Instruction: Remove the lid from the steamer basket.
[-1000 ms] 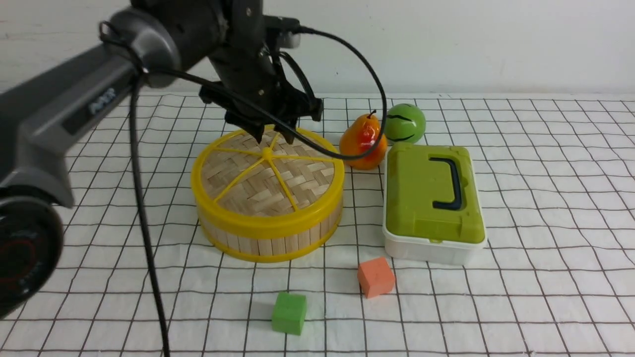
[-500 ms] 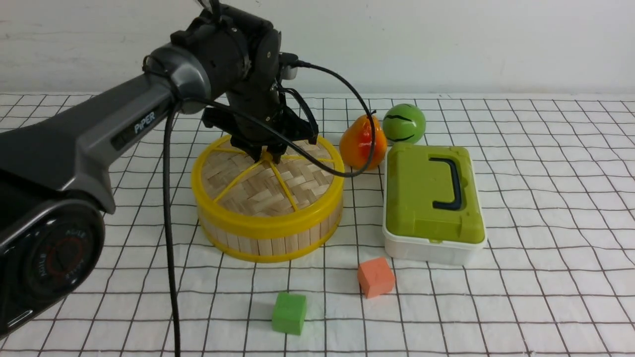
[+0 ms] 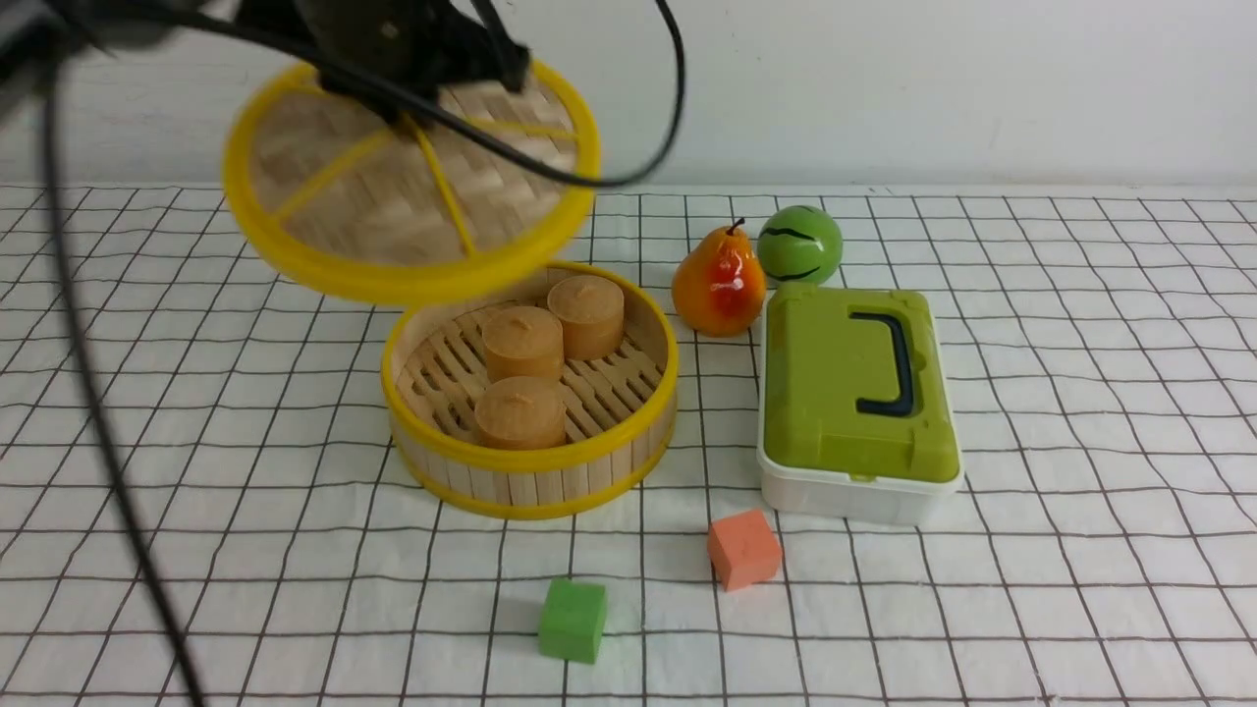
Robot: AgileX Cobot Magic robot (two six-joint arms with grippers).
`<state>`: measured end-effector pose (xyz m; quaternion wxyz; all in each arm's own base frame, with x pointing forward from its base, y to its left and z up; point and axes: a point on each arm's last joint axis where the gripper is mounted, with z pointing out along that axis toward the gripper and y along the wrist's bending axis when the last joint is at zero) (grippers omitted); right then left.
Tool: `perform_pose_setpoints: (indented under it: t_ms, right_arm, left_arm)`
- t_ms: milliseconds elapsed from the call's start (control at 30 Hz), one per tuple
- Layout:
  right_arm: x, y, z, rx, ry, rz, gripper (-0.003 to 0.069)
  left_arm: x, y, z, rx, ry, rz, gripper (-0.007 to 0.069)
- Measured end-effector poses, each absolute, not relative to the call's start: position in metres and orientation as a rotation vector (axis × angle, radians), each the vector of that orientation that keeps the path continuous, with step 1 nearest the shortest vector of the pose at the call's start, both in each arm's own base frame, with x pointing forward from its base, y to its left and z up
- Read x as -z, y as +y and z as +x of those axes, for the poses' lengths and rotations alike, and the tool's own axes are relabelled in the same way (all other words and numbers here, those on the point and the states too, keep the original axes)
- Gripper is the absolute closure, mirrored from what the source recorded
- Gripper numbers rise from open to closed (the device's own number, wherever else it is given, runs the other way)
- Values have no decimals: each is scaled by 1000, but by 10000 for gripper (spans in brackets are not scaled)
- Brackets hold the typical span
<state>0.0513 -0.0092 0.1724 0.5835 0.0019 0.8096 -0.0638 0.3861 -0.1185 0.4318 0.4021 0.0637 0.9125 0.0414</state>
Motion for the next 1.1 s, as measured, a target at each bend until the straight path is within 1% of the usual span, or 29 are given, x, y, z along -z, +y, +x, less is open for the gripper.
perform_pose_setpoints:
  t_ms: [33, 67, 100, 133, 200, 267, 300, 333, 400, 433, 467, 533, 567, 600, 633, 667, 700, 733, 800, 833, 900, 933, 967, 1000, 1033, 1067, 1100]
  right_arm:
    - [-172, -9, 51, 149, 1890, 4, 419]
    - [-172, -9, 51, 149, 1890, 4, 419]
    - [-172, -9, 51, 149, 1890, 4, 419]
    - [-172, -9, 51, 149, 1890, 4, 419]
    - [-172, -9, 51, 149, 1890, 4, 419]
    - [-172, -9, 51, 149, 1890, 4, 419]
    - [-172, -9, 51, 149, 1890, 4, 419]
    - [-172, -9, 51, 149, 1890, 4, 419]
    - [-172, -9, 51, 149, 1890, 4, 419]
    - [-172, -9, 51, 149, 1890, 4, 419]
    - [-172, -9, 51, 149, 1890, 4, 419]
    - [-172, -9, 51, 149, 1890, 4, 419]
    - [-172, -9, 51, 149, 1890, 4, 419]
    - [-172, -9, 51, 149, 1890, 4, 419]
    - [-172, -9, 51, 149, 1890, 4, 419]
    - [-172, -9, 51, 149, 1890, 4, 419]
    - [-172, -9, 51, 149, 1890, 4, 419]
    - [-172, -9, 51, 149, 1890, 4, 419]
    - [-172, -9, 51, 149, 1890, 4, 419]
    - [-172, -9, 51, 149, 1890, 4, 419]
    - [-172, -9, 51, 149, 1890, 4, 419]
    - [-172, -9, 51, 149, 1890, 4, 419]
    - [-172, -9, 51, 149, 1890, 4, 419]
    - [-172, -9, 51, 149, 1890, 4, 419]
    - [-172, -9, 51, 149, 1890, 4, 419]
    - [-172, -9, 51, 149, 1890, 4, 419]
    - [-172, -9, 51, 149, 1890, 4, 419]
  left_arm:
    - [-439, -114, 382, -103, 2293, 151, 515]
    - [-453, -97, 373, -113, 2270, 104, 515]
    - [-467, -66, 362, -140, 2248, 17, 515]
    - [-470, -39, 356, -168, 2252, -64, 515]
    - [-458, -7, 354, -188, 2296, -165, 515]
    - [-443, 9, 356, -187, 2333, -217, 515]
    - [-429, 23, 359, -168, 2361, -268, 515]
    - [-400, 38, 366, -118, 2404, -331, 515]
    - [-346, 53, 381, -20, 2454, -426, 515]
    - [-338, 55, 383, 0, 2461, -447, 515]
    - [-305, 61, 392, 55, 2483, -509, 515]
    - [-278, 63, 398, 85, 2499, -549, 515]
    - [-251, 64, 407, 119, 2530, -593, 515]
    - [-248, 64, 407, 122, 2531, -595, 515]
    - [-239, 64, 411, 132, 2540, -607, 515]
    - [-223, 62, 417, 143, 2560, -618, 510]
    - [-222, 62, 417, 145, 2562, -618, 508]
    - [-215, 60, 420, 151, 2565, -619, 482]
    - [-212, 57, 423, 158, 2559, -612, 423]
    - [-212, 56, 423, 161, 2556, -610, 382]
    - [-223, 51, 421, 166, 2537, -591, 302]
    - [-226, 51, 420, 166, 2531, -588, 295]
    - [-231, 50, 419, 167, 2524, -577, 289]
    - [-254, 47, 411, 165, 2490, -531, 298]
    - [-257, 46, 410, 166, 2483, -526, 302]
    - [-291, 43, 397, 173, 2419, -475, 363]
    - [-316, 40, 385, 190, 2361, -449, 412]
